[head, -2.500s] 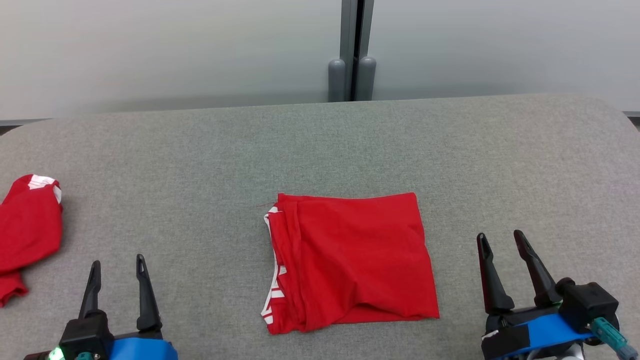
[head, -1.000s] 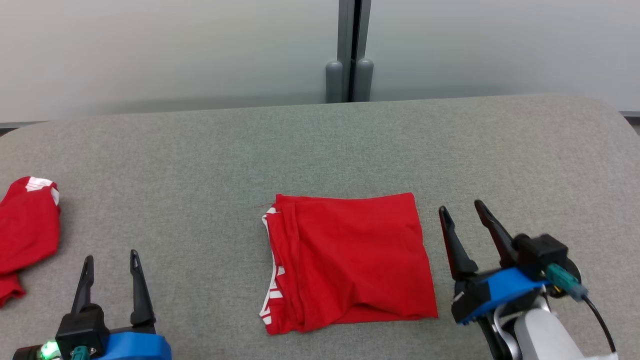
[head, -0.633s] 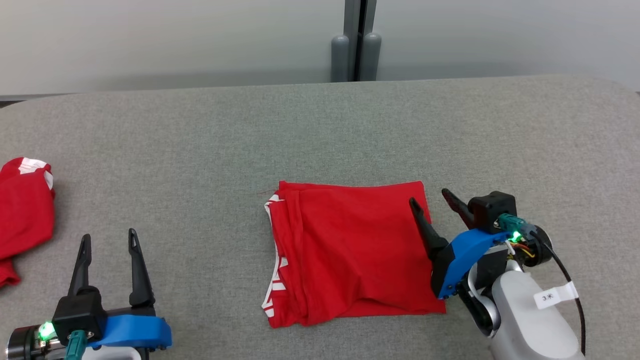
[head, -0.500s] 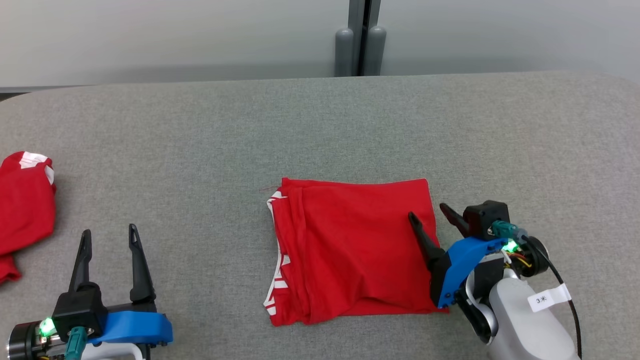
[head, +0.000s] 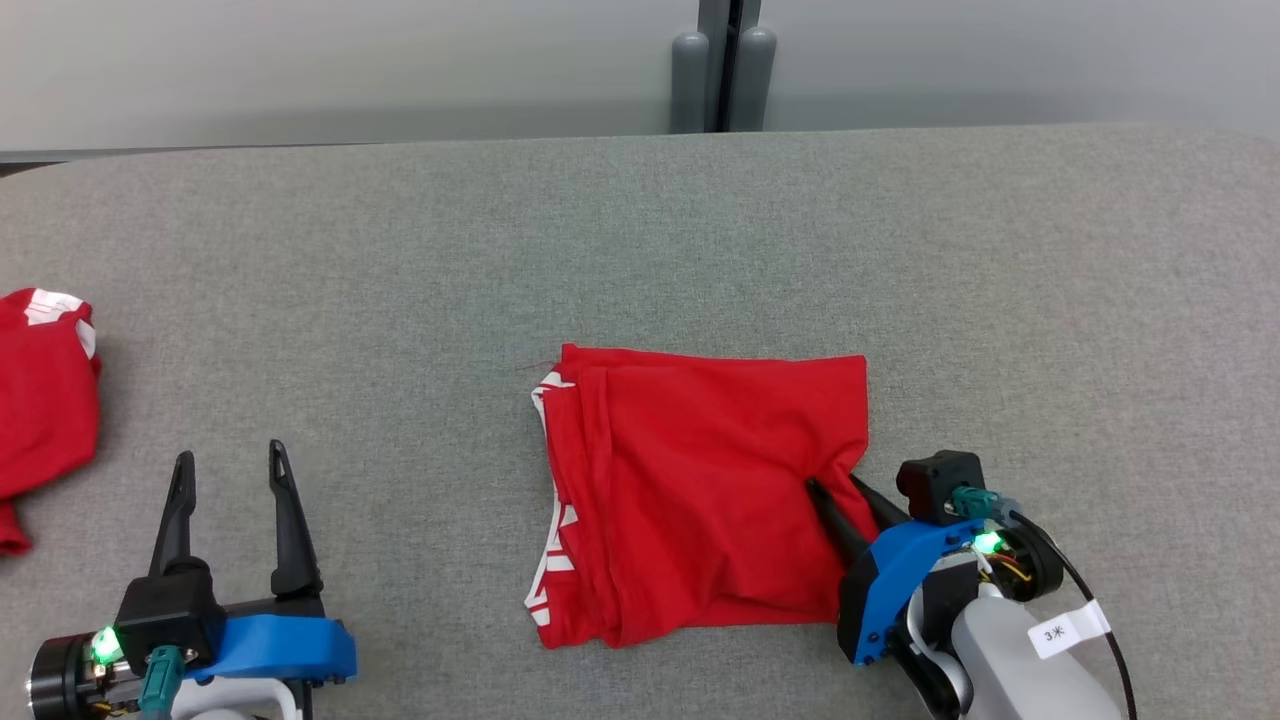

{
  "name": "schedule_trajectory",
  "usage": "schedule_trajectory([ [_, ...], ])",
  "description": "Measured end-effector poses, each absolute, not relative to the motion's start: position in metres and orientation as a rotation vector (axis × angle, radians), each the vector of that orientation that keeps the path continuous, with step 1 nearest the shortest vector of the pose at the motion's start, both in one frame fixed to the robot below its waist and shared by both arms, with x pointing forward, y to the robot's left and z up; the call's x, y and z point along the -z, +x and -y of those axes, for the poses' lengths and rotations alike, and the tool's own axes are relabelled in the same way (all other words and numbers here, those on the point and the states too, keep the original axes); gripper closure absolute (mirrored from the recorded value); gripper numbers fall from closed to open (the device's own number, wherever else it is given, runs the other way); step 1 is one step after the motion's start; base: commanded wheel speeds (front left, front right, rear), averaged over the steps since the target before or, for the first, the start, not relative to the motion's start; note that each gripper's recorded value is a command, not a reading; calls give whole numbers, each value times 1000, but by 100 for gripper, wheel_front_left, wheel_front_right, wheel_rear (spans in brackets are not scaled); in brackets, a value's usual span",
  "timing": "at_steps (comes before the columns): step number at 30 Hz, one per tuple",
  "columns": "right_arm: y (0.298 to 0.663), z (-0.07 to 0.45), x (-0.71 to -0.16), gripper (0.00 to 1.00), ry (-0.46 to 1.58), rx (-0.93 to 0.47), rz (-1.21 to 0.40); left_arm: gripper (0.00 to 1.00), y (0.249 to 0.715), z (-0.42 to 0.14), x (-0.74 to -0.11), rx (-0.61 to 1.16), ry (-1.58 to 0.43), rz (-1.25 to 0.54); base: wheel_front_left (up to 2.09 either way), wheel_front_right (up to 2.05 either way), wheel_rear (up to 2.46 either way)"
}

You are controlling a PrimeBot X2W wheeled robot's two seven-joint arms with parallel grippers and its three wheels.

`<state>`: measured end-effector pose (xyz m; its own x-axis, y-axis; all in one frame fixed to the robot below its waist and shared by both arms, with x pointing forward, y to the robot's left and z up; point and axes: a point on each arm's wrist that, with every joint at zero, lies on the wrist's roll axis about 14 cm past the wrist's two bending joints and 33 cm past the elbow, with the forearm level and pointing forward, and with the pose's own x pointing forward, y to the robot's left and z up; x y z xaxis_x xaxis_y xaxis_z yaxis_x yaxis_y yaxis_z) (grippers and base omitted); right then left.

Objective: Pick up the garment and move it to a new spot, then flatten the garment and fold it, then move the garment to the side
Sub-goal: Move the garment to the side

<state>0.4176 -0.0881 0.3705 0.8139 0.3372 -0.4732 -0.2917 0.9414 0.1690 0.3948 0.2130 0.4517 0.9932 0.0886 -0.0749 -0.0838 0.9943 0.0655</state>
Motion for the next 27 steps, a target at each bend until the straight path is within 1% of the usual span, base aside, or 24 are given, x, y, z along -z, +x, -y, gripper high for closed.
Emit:
schedule_trajectory([
  [2,419,85,-371,100,86,-346,-512,0,397,-211,-451,-83,61,-77,0,0,0],
  [5,433,85,-379,100,59,-353,-471,0,402,-209,-450,-77,58,-78,0,0,0],
  [9,468,95,-404,100,-22,-366,-372,0,409,-205,-449,-69,53,-75,0,0,0],
  [14,506,115,-425,100,-159,-381,-307,0,429,-197,-452,-41,50,-50,0,0,0],
  [17,530,137,-434,100,-234,-367,-283,0,448,-188,-453,-11,48,-24,0,0,0],
  [23,573,200,-448,100,-342,-285,-255,0,484,-157,-431,86,53,-26,0,0,0],
  [27,587,255,-450,100,-403,-198,-278,0,506,-134,-415,161,61,-16,0,0,0],
])
